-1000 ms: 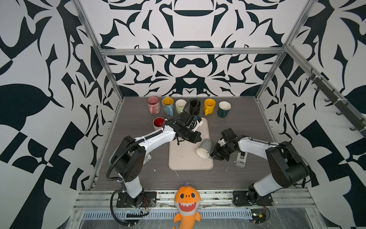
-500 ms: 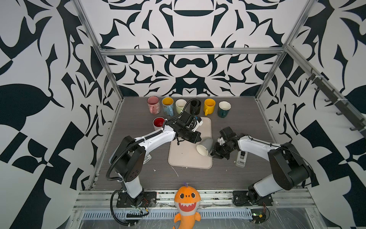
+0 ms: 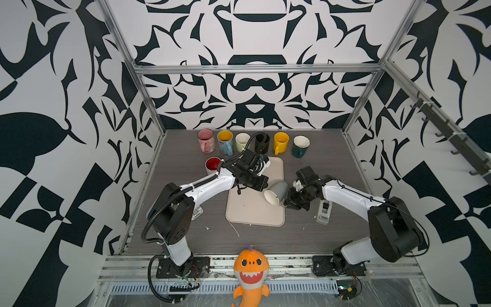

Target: Turn the mug right side up

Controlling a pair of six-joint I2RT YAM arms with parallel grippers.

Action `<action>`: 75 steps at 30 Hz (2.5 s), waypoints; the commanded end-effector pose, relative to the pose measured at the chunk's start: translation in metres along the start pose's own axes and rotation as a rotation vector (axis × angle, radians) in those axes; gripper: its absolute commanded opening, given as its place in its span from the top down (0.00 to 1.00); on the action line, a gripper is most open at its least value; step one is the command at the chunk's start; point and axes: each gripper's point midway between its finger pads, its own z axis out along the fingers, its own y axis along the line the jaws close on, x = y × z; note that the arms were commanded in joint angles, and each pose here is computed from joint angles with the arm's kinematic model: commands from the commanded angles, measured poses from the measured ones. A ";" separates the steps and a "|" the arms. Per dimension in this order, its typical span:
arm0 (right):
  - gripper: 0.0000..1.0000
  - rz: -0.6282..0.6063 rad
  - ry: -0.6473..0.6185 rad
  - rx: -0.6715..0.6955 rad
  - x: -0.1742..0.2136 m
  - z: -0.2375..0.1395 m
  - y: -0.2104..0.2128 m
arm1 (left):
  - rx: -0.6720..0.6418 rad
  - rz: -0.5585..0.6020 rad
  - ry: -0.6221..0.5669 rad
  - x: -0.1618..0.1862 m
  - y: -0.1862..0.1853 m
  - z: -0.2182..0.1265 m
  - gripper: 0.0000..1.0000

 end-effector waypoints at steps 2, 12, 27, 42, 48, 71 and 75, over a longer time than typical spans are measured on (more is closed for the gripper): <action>1.00 -0.089 -0.081 -0.101 -0.010 -0.027 0.034 | -0.088 0.025 -0.093 -0.017 0.005 -0.031 1.00; 1.00 0.041 -0.036 -0.419 -0.013 -0.028 0.080 | -0.197 0.061 -0.307 -0.048 0.009 -0.090 1.00; 1.00 0.328 -0.071 -0.806 -0.075 -0.073 0.094 | -0.231 0.061 -0.354 -0.051 0.013 -0.104 1.00; 1.00 0.544 -0.029 -1.131 -0.125 -0.069 0.085 | -0.237 0.058 -0.360 -0.059 0.014 -0.105 1.00; 1.00 0.524 -0.040 -1.135 -0.128 -0.071 0.087 | -0.240 0.055 -0.358 -0.059 0.014 -0.105 1.00; 1.00 -0.317 -0.645 -0.096 -0.067 -0.202 0.076 | -0.377 0.141 -0.634 -0.105 0.009 -0.213 1.00; 1.00 -0.489 -0.760 0.065 -0.065 -0.217 0.085 | -0.358 0.178 -0.718 -0.116 -0.006 -0.256 0.97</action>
